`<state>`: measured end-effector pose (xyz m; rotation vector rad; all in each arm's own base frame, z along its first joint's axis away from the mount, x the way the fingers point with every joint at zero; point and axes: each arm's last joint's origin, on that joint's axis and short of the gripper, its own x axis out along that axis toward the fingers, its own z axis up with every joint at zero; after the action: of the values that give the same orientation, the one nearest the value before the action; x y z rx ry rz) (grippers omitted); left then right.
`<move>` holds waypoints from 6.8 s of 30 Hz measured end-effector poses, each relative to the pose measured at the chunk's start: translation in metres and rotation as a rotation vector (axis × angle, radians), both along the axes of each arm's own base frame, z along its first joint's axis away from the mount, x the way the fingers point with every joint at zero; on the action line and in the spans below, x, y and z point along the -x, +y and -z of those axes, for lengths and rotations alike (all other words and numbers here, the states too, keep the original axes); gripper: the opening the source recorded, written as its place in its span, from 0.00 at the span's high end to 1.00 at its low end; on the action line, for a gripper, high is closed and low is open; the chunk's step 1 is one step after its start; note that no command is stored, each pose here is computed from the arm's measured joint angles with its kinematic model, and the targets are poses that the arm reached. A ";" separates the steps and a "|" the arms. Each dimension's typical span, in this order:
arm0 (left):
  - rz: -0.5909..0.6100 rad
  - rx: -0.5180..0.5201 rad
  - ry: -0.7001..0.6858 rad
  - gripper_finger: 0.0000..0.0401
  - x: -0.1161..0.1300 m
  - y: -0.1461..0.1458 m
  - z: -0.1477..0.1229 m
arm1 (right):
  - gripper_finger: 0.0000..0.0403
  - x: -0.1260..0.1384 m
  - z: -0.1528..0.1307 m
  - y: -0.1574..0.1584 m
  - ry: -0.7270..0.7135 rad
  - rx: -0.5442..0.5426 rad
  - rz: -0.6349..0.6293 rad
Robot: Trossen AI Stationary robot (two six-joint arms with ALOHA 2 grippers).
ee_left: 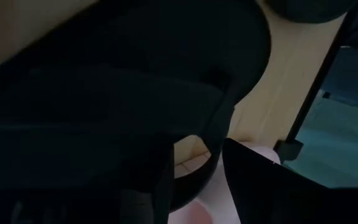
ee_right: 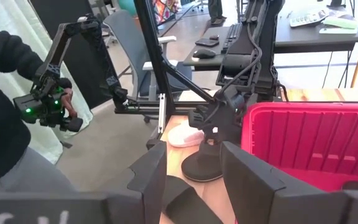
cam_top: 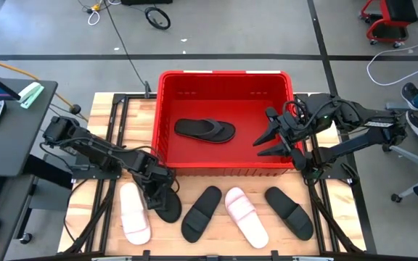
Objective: Pick and place slides into bin
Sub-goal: Put the other black pair slippers into the red bin
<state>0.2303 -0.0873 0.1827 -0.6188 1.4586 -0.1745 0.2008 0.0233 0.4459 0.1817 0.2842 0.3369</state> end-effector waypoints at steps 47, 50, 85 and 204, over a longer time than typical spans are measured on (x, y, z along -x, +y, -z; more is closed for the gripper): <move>-0.224 0.162 -0.111 0.98 -0.013 -0.059 -0.184 | 0.61 0.000 0.000 0.000 0.003 0.001 0.000; -0.355 0.028 -0.161 0.98 -0.006 -0.035 -0.218 | 0.61 0.000 0.000 0.000 0.005 -0.004 0.001; -0.614 -0.343 -0.541 0.98 -0.161 0.269 -0.137 | 0.61 -0.002 0.001 -0.003 0.038 -0.069 0.117; -0.406 -0.396 -0.243 0.98 -0.250 0.235 -0.010 | 0.61 -0.002 0.002 -0.003 0.043 -0.069 0.151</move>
<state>0.4799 0.1473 0.1926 -0.5332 1.0668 0.3404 0.2032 0.0199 0.4441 0.2774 0.2992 0.1938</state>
